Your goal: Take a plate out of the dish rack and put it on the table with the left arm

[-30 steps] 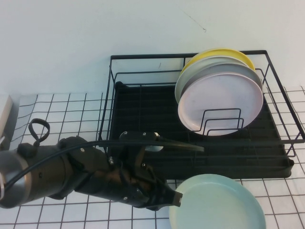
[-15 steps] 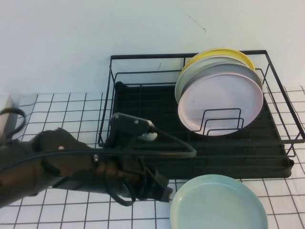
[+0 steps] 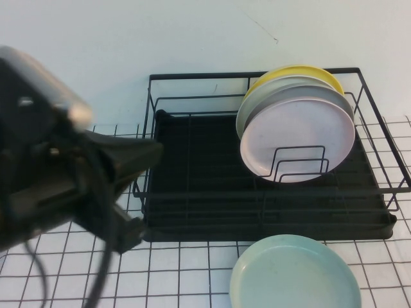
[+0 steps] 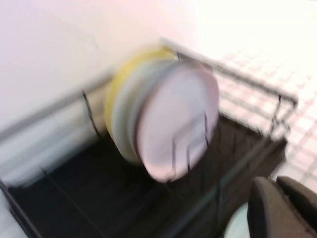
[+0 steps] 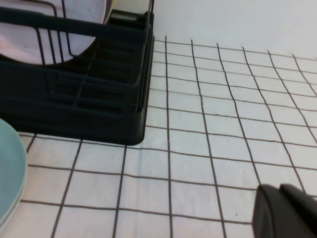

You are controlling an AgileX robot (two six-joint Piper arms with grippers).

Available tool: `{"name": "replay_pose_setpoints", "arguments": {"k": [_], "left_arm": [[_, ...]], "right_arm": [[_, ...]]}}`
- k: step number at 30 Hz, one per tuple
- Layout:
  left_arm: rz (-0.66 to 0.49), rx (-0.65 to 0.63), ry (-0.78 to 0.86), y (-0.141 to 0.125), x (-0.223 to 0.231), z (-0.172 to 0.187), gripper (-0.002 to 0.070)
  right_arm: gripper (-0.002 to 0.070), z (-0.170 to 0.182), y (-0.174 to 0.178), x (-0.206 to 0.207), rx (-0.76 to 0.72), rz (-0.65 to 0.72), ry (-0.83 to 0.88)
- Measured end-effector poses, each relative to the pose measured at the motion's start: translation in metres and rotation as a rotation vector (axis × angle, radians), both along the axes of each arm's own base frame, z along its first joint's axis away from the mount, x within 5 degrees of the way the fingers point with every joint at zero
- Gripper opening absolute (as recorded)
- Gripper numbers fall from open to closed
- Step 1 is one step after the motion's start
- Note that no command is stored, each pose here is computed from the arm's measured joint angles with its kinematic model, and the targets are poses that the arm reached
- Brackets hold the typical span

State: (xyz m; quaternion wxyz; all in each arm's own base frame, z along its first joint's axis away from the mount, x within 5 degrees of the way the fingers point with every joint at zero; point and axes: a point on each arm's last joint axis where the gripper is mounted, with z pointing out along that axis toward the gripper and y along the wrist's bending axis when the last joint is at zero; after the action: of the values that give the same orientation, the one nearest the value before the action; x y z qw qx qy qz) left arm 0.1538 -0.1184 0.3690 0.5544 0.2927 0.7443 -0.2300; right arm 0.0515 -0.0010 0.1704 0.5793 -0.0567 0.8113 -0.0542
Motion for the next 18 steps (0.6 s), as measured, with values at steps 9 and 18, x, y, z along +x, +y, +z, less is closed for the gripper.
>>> {"name": "replay_pose_setpoints", "arguments": {"k": [9, 18], "left_arm": [[-0.001, -0.117, -0.089, 0.018, -0.03, 0.025, -0.0001], [0.04, -0.084, -0.158, 0.032, -0.039, 0.021, -0.0002]], "right_arm": [[-0.0003, 0.0, 0.0, 0.0, 0.0, 0.0, 0.0], [-0.0003, 0.0, 0.0, 0.0, 0.0, 0.0, 0.0]]}}
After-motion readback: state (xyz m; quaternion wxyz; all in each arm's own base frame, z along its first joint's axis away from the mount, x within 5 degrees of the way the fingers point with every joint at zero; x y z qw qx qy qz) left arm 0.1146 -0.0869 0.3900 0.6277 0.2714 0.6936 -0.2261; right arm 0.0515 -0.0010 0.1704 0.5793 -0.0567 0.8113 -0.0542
